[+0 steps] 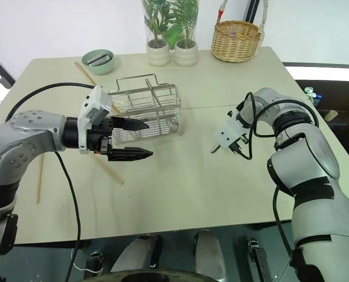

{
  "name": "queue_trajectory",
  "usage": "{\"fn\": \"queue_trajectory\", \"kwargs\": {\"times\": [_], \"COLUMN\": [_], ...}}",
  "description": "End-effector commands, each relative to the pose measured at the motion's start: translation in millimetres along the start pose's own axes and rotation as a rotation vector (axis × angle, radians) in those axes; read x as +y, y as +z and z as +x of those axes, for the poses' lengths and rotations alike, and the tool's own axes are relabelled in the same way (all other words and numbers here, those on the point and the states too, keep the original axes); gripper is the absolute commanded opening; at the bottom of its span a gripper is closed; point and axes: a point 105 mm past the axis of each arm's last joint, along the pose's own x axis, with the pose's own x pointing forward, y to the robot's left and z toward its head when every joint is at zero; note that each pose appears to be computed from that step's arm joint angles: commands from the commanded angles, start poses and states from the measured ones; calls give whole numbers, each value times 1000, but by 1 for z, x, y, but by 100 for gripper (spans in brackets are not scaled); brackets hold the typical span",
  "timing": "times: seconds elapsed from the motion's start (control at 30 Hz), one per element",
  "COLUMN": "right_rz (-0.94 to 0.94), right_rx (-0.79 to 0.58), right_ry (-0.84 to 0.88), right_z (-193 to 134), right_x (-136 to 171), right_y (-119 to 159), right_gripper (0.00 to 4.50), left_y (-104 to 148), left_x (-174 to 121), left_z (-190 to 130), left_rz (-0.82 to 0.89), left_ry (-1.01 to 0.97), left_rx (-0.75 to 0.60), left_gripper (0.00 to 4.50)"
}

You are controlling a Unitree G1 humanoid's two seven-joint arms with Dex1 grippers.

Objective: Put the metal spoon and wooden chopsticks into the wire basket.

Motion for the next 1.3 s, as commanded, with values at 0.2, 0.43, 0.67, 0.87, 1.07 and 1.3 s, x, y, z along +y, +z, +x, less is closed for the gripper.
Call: {"fn": "queue_trajectory", "kwargs": {"times": [0.2,0.43,0.67,0.87,1.07,1.3], "right_rz": [63,106,123,339,667,910], "right_rx": [-50,-84,-183,-542,-978,-1332], "right_ry": [-9,-15,-209,-560,-885,-977], "right_z": [-2,-5,-34,-109,-191,-215], "right_x": [7,12,-7,-42,-69,-106], "right_y": [-1,-2,0,18,62,110], "right_gripper": [6,6,6,6,6,6], "left_y": [20,25,34,42,50,53], "left_x": [3,6,12,23,45,54], "left_z": [-4,-3,-6,-36,-77,-92], "left_rz": [66,83,113,143,137,149], "left_ry": [17,20,45,180,373,448], "left_rx": [-44,-50,-73,-107,-154,-161], "left_gripper": [450,450,450,450,450,450]}}
